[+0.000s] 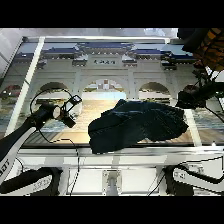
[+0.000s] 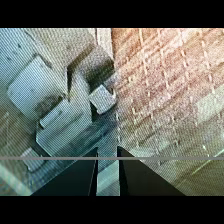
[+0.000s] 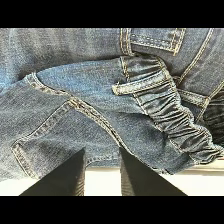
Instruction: Fold the clothes and pants, and hang the long-sleeved shirts on hangers.
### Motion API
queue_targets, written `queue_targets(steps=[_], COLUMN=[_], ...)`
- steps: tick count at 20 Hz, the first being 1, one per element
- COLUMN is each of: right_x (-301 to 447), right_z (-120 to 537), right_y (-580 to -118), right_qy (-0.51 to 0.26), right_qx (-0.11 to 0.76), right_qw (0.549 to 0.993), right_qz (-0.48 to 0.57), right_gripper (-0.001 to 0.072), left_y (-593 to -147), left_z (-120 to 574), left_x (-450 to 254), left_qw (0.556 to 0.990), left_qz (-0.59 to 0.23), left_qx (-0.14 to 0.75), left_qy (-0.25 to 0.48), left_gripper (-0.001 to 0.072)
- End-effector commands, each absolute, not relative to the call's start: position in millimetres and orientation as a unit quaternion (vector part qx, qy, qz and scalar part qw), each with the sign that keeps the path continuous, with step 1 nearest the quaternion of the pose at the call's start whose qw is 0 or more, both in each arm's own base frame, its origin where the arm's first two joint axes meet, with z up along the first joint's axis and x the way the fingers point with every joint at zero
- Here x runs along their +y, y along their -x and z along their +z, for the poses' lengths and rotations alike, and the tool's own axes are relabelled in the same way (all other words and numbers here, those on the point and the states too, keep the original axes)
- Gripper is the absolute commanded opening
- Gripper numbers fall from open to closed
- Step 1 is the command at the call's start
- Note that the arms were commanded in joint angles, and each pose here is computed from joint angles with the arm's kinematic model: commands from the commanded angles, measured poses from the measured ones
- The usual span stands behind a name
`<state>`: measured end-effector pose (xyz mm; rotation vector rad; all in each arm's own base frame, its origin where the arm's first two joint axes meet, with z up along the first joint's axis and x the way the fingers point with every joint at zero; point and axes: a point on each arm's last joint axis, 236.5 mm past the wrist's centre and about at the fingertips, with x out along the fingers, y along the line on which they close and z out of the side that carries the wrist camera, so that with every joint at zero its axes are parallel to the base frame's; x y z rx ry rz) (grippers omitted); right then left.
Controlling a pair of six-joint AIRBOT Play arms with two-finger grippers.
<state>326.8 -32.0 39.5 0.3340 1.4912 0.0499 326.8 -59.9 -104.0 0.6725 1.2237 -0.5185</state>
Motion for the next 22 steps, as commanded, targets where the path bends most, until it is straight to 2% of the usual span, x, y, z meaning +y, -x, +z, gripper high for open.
queue_targets(steps=[1, 12, 13, 15, 17, 19, 22], right_x=[-32, -32, -36, -58, -74, -86, -96], right_z=[40, 40, 41, 60, 89, 118, 156], right_y=[-327, -328, -339, -401, -442, -469, -489], right_qy=[-0.151, -0.151, -0.146, -0.106, -0.095, -0.086, -0.076], right_qx=[0.675, 0.674, 0.656, 0.548, 0.46, 0.393, 0.329], right_qw=[0.722, 0.723, 0.74, 0.83, 0.882, 0.915, 0.94], right_qz=[0.023, 0.022, 0.019, 0.006, -0.017, -0.034, -0.045], right_gripper=[0.0223, 0.0223, 0.0223, 0.0223, 0.0223, 0.0223, 0.0223], left_y=[-327, -327, -327, -327, -327, -327, -327], left_z=[-104, -104, -104, -104, -104, -104, -104], left_x=[-60, -60, -60, -60, -60, -60, -60], left_qw=[0.735, 0.735, 0.735, 0.735, 0.735, 0.735, 0.735], left_qz=[-0.236, -0.236, -0.236, -0.236, -0.236, -0.236, -0.236], left_qx=[0.557, 0.557, 0.557, 0.557, 0.557, 0.557, 0.557], left_qy=[-0.306, -0.306, -0.306, -0.306, -0.306, -0.306, -0.306], left_gripper=[0.016, 0.016, 0.016, 0.0159, 0.016, 0.016, 0.016])
